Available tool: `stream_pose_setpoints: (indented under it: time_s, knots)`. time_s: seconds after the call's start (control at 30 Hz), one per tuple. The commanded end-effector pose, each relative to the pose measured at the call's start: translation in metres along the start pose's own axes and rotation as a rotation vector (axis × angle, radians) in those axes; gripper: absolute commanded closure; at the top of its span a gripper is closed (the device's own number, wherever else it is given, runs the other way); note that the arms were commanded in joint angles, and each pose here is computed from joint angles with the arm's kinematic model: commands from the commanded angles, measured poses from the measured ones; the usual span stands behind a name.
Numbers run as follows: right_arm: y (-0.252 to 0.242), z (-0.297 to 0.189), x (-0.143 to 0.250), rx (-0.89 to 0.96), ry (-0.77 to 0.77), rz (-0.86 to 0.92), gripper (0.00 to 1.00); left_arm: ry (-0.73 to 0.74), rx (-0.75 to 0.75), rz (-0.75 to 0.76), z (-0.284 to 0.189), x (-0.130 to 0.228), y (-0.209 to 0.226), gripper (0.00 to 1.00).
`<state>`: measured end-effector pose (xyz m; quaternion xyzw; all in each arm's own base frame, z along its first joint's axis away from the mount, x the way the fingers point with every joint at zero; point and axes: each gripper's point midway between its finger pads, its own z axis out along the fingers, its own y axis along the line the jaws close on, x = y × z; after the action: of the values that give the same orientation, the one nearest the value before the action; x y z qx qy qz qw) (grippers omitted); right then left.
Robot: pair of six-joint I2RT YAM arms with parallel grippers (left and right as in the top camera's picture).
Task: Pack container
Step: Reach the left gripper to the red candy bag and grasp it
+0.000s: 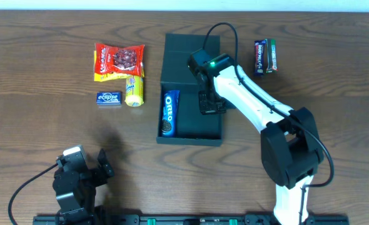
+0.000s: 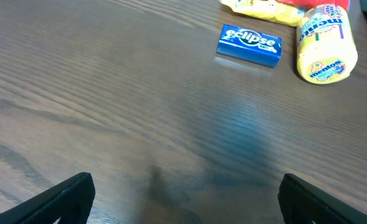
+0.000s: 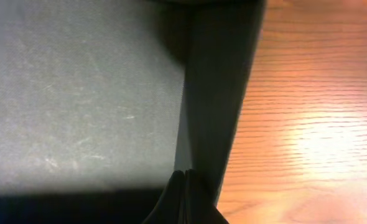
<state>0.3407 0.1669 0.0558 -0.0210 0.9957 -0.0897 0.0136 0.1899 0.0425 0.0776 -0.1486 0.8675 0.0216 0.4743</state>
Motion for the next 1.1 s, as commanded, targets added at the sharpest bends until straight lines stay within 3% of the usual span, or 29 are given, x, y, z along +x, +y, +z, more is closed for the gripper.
stream_pose_setpoints:
  time_s: [0.0,0.13,0.3,0.47,0.5,0.6,0.63,0.67,0.97,1.07]
  knots:
    - [-0.014,-0.007,-0.009,0.054,-0.045,-0.01,0.99,0.004,-0.009,0.017,0.001,0.002,0.002,0.05]
    - [-0.007,-0.008,-0.007,0.017,-0.034,-0.009,0.99,0.004,-0.009,0.017,0.001,0.002,0.002,0.05]
    - [0.022,-0.031,-0.005,-0.166,-0.003,-0.02,0.99,0.004,-0.009,0.017,0.001,0.002,0.002,0.05]
    - [0.031,-0.099,-0.026,-0.309,-0.167,-0.092,0.99,0.004,-0.009,0.017,0.001,0.002,0.002,0.05]
    - [0.029,-0.112,-0.029,-0.323,-0.208,-0.114,0.96,0.004,-0.009,0.017,0.001,0.002,0.002,0.05]
    - [0.022,-0.149,-0.034,-0.35,-0.322,-0.185,0.29,0.004,-0.009,0.017,0.001,0.002,0.002,0.05]
    - [0.019,-0.158,-0.033,-0.354,-0.347,-0.204,0.11,0.004,-0.009,0.017,0.001,0.002,0.002,0.05]
    - [0.015,-0.167,-0.031,-0.358,-0.372,-0.216,0.01,0.004,-0.009,0.017,0.001,0.002,0.002,0.05]
    - [0.004,-0.182,-0.016,-0.347,-0.392,-0.285,0.01,-0.01,0.005,0.007,0.001,-0.001,-0.001,0.05]
    - [0.003,-0.181,-0.014,-0.341,-0.385,-0.299,0.01,0.005,0.135,-0.226,-0.002,-0.003,-0.023,0.05]
